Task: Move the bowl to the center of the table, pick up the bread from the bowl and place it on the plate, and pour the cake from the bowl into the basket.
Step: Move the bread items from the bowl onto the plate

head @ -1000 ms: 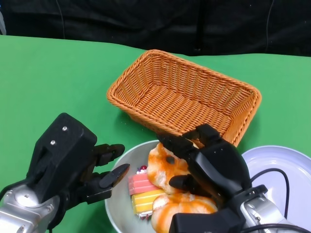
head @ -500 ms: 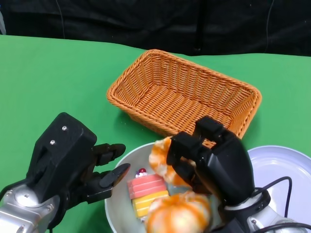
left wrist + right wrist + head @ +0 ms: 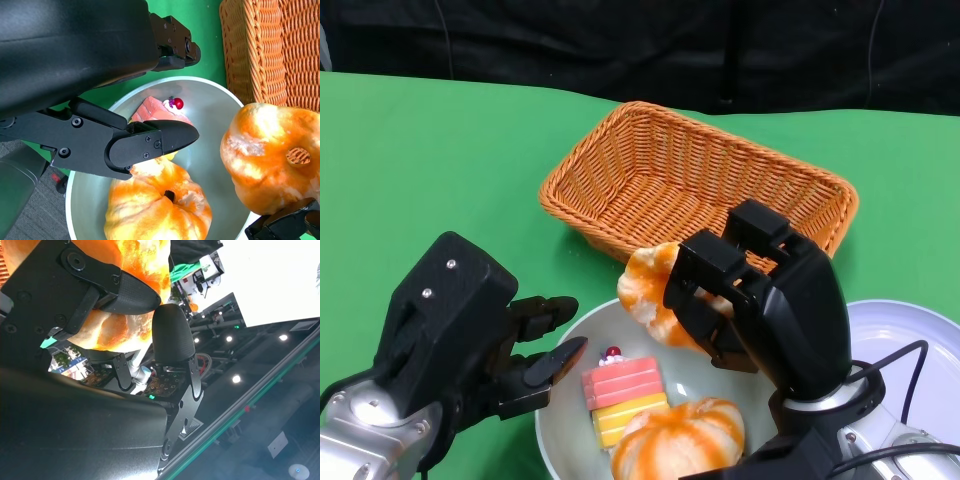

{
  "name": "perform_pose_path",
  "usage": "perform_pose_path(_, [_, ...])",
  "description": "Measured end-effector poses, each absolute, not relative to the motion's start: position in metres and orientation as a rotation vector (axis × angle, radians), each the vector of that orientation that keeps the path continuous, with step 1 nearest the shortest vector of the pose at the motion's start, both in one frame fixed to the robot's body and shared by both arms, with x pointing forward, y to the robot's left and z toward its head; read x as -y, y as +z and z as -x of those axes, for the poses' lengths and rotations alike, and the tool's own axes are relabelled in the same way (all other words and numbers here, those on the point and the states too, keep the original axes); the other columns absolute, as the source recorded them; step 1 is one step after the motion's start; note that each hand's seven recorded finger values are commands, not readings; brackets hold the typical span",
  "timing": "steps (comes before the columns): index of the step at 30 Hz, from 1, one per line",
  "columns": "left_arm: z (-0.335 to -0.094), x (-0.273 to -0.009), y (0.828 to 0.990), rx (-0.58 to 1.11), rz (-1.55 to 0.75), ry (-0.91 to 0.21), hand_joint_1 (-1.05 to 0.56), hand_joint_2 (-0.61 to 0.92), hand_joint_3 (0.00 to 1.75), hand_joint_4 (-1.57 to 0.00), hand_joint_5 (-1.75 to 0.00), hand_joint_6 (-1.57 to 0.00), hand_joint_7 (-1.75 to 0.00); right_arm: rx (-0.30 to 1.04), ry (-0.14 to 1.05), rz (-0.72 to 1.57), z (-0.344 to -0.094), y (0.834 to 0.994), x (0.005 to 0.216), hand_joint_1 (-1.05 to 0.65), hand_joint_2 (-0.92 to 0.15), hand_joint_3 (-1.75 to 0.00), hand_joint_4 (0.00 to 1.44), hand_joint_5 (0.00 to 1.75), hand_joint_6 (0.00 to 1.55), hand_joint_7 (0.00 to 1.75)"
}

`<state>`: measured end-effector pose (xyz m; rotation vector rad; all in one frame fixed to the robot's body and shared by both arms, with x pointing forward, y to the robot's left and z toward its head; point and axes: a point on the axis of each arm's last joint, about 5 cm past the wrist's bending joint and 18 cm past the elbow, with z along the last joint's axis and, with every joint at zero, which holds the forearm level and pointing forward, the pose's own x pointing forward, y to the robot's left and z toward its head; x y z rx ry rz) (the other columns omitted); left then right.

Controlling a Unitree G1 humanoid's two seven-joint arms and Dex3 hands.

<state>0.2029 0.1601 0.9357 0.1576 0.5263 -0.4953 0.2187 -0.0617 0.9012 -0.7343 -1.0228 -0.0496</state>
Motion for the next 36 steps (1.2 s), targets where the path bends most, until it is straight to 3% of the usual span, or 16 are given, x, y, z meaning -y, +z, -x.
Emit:
perform_pose_path(2, [-0.203,-0.16,0.936,-0.523,-0.157,-0.497,-0.55,0.92,0.58,-0.11,-0.07,-0.14,0.0,0.98,-0.064,0.689,-0.213,0.909,0.069,-0.15,-0.14,-1.68,1.02,1.75,0.81,1.66])
perform_pose_path(5, [-0.203,-0.161,0.935,-0.53,-0.158,-0.493,-0.54,0.92,0.58,-0.11,-0.07,-0.14,0.0,0.923,-0.107,0.581,-0.199,0.929,0.089,-0.13,-0.13,-1.74,1.04,1.75,0.84,1.61])
perform_pose_path(7, [-0.204,-0.161,0.935,-0.531,-0.159,-0.492,-0.53,0.92,0.59,-0.11,-0.06,-0.14,0.0,0.89,-0.112,0.572,-0.193,0.934,0.099,-0.14,-0.14,-1.74,1.04,1.75,0.85,1.6])
perform_pose_path(12, [-0.204,-0.16,0.935,-0.523,-0.156,-0.501,-0.53,0.92,0.59,-0.11,-0.06,-0.14,0.0,0.829,-0.085,0.574,-0.185,0.933,0.108,-0.07,-0.12,-1.75,1.02,1.75,0.85,1.54])
perform_pose_path(16, [-0.203,-0.165,0.934,-0.527,-0.156,-0.491,-0.53,0.92,0.59,-0.11,-0.06,-0.14,0.0,0.741,-0.145,0.538,-0.164,0.937,0.14,0.01,-0.11,-1.75,1.02,1.75,0.88,1.48])
perform_pose_path(20, [-0.204,-0.165,0.934,-0.517,-0.145,-0.507,-0.53,0.92,0.59,-0.1,-0.06,-0.13,0.0,0.662,-0.158,0.554,-0.152,0.937,0.154,0.04,-0.1,-1.75,1.03,1.74,0.9,1.47])
perform_pose_path(31, [-0.203,-0.167,0.933,-0.519,-0.137,-0.51,-0.53,0.92,0.59,-0.11,-0.06,-0.13,0.0,0.466,-0.197,0.707,-0.145,0.933,0.181,0.02,-0.07,-1.73,0.97,1.74,0.89,1.47])
perform_pose_path(36, [-0.203,-0.167,0.933,-0.519,-0.136,-0.511,-0.53,0.92,0.59,-0.11,-0.07,-0.14,0.0,0.317,-0.153,0.769,-0.147,0.923,0.191,0.04,-0.16,-1.6,0.88,1.72,0.85,1.33])
